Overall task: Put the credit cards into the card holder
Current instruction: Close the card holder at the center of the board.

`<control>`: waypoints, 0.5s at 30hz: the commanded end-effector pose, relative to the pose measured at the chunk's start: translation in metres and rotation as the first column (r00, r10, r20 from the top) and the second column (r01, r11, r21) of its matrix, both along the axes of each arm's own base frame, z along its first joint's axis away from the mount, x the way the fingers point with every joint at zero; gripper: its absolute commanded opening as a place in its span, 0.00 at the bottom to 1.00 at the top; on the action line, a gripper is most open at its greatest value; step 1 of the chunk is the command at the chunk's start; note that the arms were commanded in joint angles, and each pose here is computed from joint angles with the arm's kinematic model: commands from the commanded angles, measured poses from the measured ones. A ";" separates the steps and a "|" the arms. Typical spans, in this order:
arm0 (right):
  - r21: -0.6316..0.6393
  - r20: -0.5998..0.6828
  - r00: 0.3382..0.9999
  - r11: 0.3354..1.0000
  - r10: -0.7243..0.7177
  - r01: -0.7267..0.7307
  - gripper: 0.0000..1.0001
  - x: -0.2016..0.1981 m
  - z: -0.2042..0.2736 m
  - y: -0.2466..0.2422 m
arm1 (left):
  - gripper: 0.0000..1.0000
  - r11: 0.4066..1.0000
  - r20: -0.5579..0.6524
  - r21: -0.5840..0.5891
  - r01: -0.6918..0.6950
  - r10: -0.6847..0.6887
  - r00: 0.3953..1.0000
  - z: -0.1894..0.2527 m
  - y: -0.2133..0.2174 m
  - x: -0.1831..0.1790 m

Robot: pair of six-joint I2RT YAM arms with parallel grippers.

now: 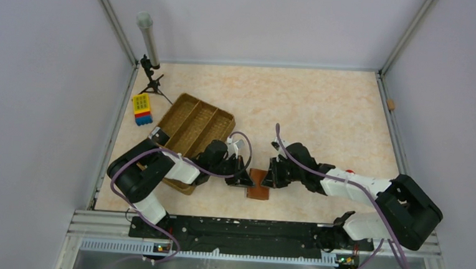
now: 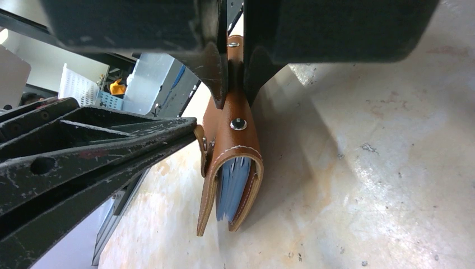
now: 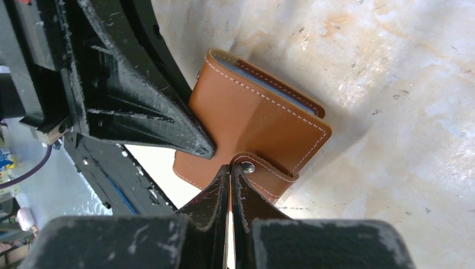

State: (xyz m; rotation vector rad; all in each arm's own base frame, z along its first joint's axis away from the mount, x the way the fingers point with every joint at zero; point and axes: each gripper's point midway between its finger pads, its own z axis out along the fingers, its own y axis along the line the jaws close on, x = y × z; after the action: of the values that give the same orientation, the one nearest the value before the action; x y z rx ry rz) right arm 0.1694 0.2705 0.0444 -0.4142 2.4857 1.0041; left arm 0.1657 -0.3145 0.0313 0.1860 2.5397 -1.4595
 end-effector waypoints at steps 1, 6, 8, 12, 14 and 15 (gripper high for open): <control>0.096 0.060 0.998 0.995 0.032 -0.038 0.00 0.003 0.032 0.012 | 0.00 0.960 -0.038 0.271 -0.075 0.089 0.995 -0.062 0.038 -0.005; 0.102 0.050 0.997 0.993 0.051 -0.056 0.00 0.000 0.034 0.013 | 0.00 0.959 -0.043 0.274 -0.077 0.092 0.995 -0.063 0.038 -0.005; 0.104 0.043 0.997 0.993 0.056 -0.060 0.00 -0.001 0.032 0.014 | 0.00 0.959 -0.042 0.273 -0.076 0.091 0.995 -0.063 0.038 -0.005; 0.078 0.028 0.999 0.996 0.032 -0.035 0.00 0.002 0.023 0.012 | 0.00 0.958 -0.043 0.277 -0.078 0.094 0.995 -0.064 0.039 -0.006; 0.055 0.036 0.999 0.999 -0.004 0.002 0.00 0.007 0.021 0.008 | 0.00 0.958 -0.045 0.277 -0.077 0.093 0.995 -0.064 0.040 -0.006; 0.038 0.039 0.999 0.999 -0.017 0.015 0.00 0.009 0.021 0.006 | 0.00 0.957 -0.045 0.278 -0.078 0.094 0.995 -0.064 0.040 -0.006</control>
State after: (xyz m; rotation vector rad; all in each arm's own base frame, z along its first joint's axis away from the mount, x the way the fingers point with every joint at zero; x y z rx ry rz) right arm 0.1623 0.2744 0.0563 -0.4405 2.4655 1.0718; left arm 0.1665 -0.3156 0.0305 0.1787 2.5494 -1.4582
